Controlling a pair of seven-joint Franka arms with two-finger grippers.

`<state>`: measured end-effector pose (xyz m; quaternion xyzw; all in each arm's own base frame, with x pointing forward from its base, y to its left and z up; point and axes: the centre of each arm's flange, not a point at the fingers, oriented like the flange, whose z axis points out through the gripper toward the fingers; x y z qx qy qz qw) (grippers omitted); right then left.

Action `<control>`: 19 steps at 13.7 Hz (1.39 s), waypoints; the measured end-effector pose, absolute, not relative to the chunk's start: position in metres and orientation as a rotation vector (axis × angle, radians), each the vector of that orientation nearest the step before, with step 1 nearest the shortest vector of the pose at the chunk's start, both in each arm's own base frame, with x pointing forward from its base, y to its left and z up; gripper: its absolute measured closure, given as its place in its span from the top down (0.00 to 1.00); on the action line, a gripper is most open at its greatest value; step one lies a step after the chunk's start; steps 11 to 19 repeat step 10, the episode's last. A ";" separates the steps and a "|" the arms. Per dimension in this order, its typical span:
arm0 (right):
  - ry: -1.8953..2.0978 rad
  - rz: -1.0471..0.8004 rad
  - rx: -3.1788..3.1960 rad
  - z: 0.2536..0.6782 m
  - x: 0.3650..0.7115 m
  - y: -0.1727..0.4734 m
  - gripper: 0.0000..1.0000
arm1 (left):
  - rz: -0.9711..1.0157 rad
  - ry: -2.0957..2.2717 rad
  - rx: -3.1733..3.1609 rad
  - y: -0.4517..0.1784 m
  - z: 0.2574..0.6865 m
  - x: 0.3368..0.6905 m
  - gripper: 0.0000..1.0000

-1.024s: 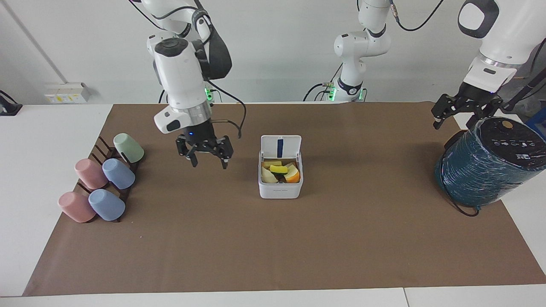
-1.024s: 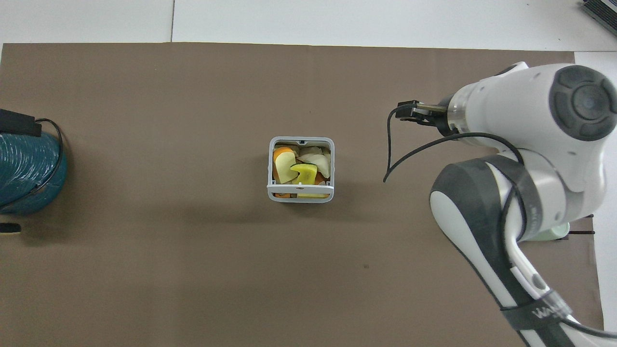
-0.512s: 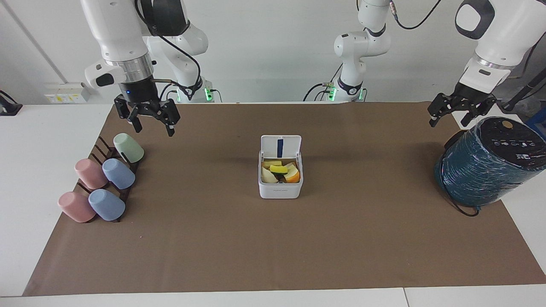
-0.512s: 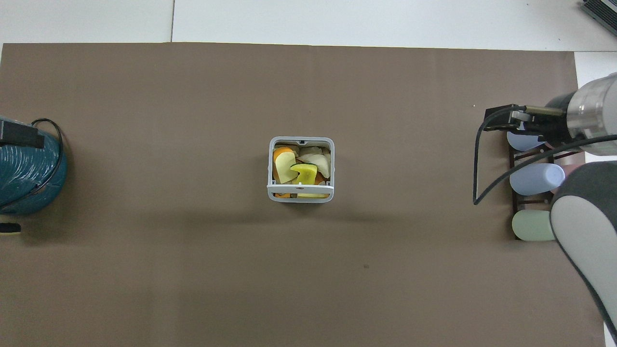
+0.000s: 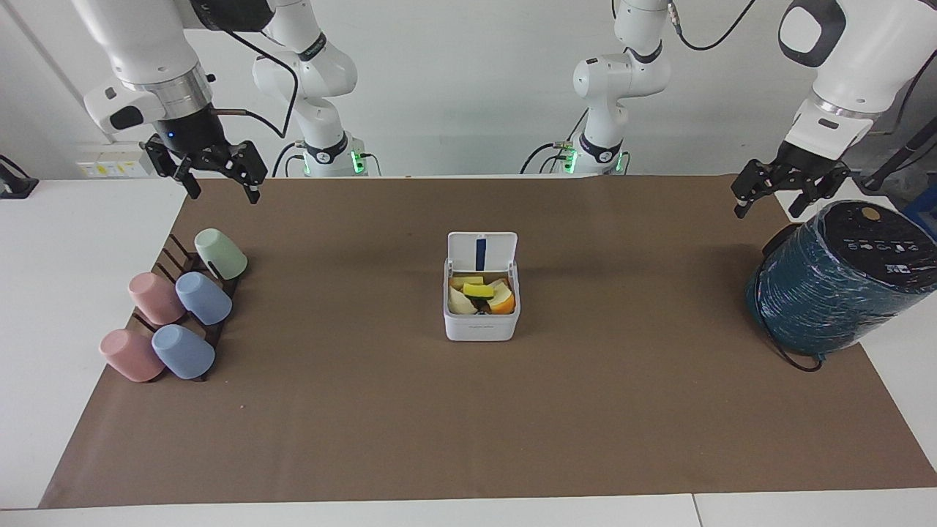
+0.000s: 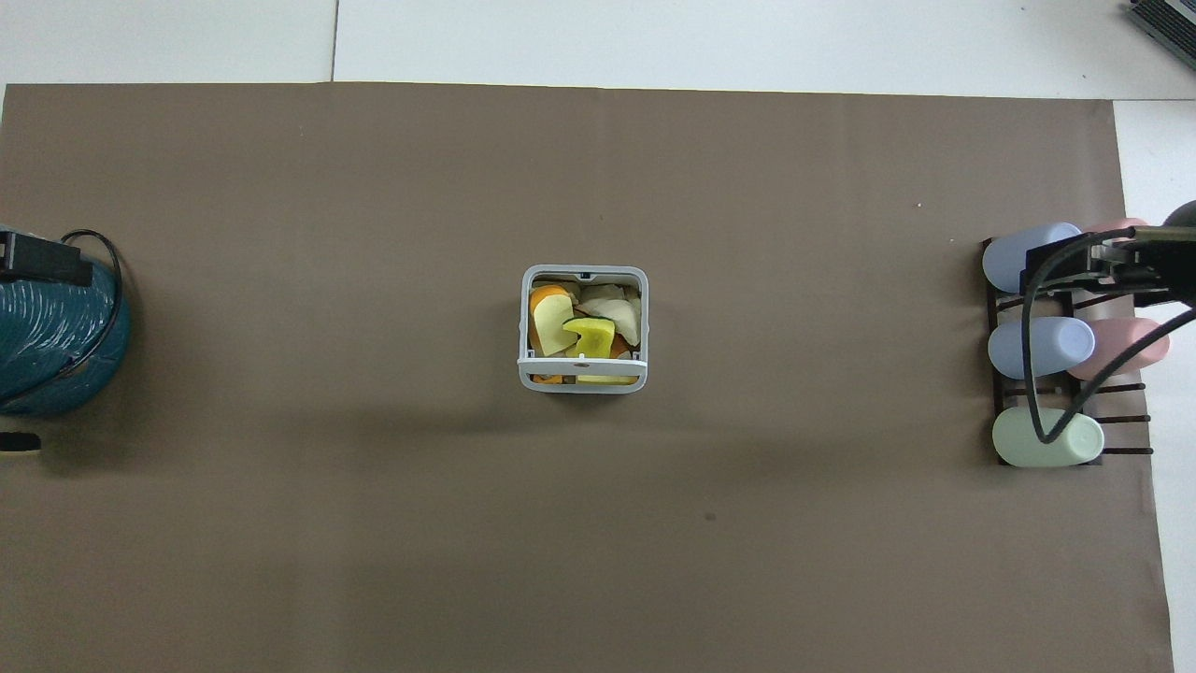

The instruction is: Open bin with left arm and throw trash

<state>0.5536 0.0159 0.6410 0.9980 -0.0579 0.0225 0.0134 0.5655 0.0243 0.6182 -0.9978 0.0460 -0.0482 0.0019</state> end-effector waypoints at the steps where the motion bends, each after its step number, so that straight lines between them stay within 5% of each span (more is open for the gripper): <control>1: -0.178 0.057 3.108 0.638 0.554 0.017 1.00 | -0.151 0.145 -3.131 0.024 0.618 0.566 1.00; 19: -0.109 -0.053 3.107 0.632 0.548 0.006 1.00 | -0.149 0.145 -3.131 0.024 0.617 0.565 1.00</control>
